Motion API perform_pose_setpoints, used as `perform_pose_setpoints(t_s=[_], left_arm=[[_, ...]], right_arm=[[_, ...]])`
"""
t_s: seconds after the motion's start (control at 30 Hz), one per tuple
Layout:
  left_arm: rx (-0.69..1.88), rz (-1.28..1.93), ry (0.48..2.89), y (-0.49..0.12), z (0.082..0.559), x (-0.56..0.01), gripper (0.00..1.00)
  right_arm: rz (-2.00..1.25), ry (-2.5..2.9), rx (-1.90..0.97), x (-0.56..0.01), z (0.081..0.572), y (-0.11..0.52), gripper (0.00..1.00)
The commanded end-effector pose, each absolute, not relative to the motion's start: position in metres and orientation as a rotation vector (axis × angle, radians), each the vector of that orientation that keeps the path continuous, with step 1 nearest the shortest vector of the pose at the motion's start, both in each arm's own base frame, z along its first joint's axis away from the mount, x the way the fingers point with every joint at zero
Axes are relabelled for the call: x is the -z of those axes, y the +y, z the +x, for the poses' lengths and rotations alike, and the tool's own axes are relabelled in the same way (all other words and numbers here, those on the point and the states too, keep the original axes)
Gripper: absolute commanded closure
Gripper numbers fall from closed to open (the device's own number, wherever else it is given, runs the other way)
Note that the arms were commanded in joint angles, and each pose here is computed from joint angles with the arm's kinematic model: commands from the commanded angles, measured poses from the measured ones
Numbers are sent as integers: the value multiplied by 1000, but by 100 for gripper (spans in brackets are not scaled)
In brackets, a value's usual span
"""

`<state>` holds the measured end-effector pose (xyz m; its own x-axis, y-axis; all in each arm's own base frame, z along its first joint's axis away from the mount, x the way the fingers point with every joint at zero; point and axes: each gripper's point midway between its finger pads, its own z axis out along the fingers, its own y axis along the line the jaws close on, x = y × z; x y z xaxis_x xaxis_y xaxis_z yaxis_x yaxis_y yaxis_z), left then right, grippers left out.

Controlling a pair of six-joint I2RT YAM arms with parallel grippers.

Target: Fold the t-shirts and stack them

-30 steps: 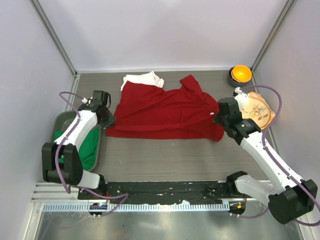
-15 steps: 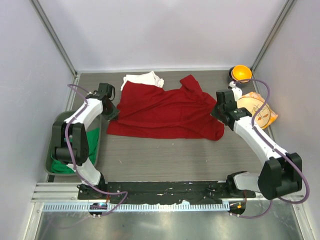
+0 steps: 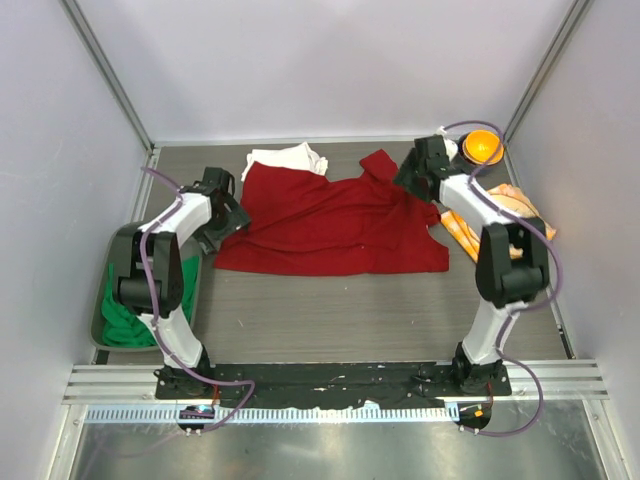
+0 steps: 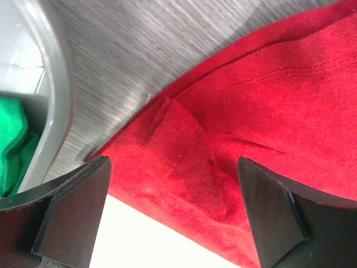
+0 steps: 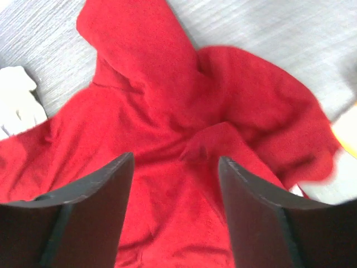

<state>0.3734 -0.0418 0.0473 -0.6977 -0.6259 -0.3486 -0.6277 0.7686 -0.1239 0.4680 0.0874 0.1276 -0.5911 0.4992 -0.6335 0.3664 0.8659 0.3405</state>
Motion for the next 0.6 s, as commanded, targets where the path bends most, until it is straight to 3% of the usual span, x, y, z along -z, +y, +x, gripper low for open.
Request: perform_pose_setpoints(t_s=[0.0, 0.07, 0.1, 0.13, 0.37, 0.57], left_arm=[[-60, -976, 2499, -37, 366, -68, 0], [-52, -962, 2465, -37, 358, -81, 0], [-47, -952, 2462, -40, 354, -84, 0], [-32, -945, 2449, -41, 351, -89, 0], [108, -850, 2406, -67, 315, -119, 0], [289, -720, 2448, -119, 321, -110, 0]], right_arm=[[628, 2306, -294, -109, 502, 105, 24], [638, 2304, -267, -100, 490, 99, 4], [620, 2244, -277, -110, 492, 99, 2], [616, 2160, -259, -140, 487, 92, 2], [537, 2096, -166, -187, 405, 82, 2], [505, 2178, -119, -163, 365, 74, 1]])
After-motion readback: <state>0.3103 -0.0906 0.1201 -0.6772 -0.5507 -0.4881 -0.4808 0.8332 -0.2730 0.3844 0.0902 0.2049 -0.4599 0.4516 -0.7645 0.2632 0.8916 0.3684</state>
